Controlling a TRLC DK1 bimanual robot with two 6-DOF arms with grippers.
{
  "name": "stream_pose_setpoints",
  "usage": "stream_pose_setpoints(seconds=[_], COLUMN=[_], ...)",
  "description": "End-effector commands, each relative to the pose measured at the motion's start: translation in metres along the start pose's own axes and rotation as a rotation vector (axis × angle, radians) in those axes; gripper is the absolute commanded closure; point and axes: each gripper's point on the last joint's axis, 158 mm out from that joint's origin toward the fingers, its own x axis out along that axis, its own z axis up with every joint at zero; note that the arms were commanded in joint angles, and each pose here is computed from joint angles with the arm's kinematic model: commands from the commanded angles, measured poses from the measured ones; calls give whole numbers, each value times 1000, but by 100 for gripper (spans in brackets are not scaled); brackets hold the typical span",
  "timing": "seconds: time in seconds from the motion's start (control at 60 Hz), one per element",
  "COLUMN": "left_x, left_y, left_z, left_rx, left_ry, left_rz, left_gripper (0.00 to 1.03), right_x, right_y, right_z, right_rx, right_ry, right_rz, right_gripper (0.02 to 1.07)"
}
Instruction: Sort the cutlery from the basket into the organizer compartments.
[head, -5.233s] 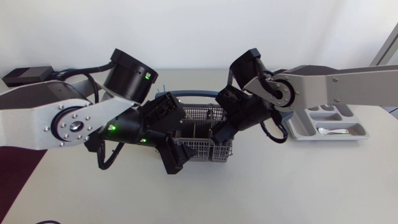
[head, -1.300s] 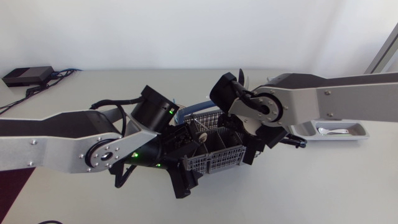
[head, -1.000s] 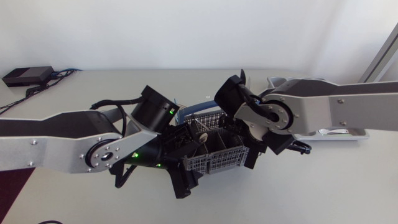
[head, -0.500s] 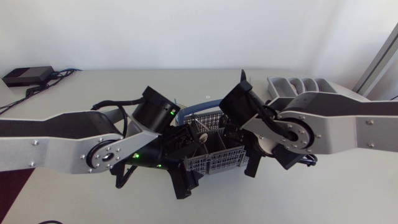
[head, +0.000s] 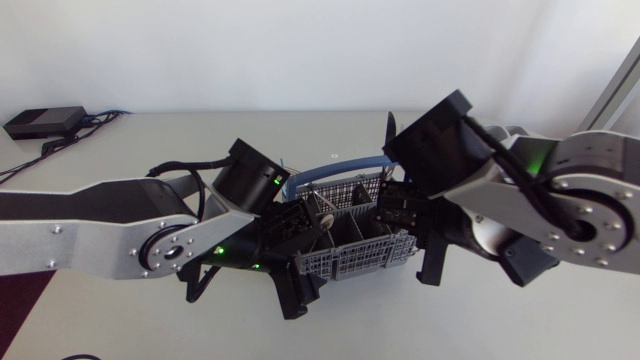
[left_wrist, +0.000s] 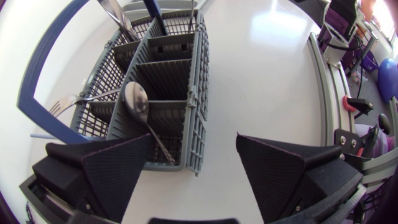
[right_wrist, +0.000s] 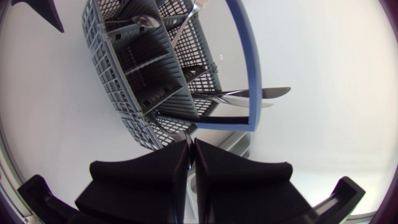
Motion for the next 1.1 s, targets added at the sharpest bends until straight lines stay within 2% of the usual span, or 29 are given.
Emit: stream_pose_setpoints(seconds=[0.0, 0.267, 0.5, 0.767, 1.083], left_x=[1, 0, -1, -4, -4], left_y=[2, 2, 7, 8, 9], left_z=[0, 0, -2, -4, -3], left_rx=[0, 3, -3, -6, -6], left_ry=[2, 2, 10, 9, 8], left_rz=[7, 13, 24, 28, 29], left_gripper=[10, 10, 10, 10, 10], right_x=[-17, -65, -72, -42, -10], right_y=[-7, -48, -52, -50, -40], right_z=[2, -21, -54, -107, -148], right_rx=[-40, -84, -140, -273, -454], right_ry=[-47, -130, -143, -91, -63], right_rz=[-25, -143, -132, -94, -33], right_gripper=[101, 101, 101, 101, 101])
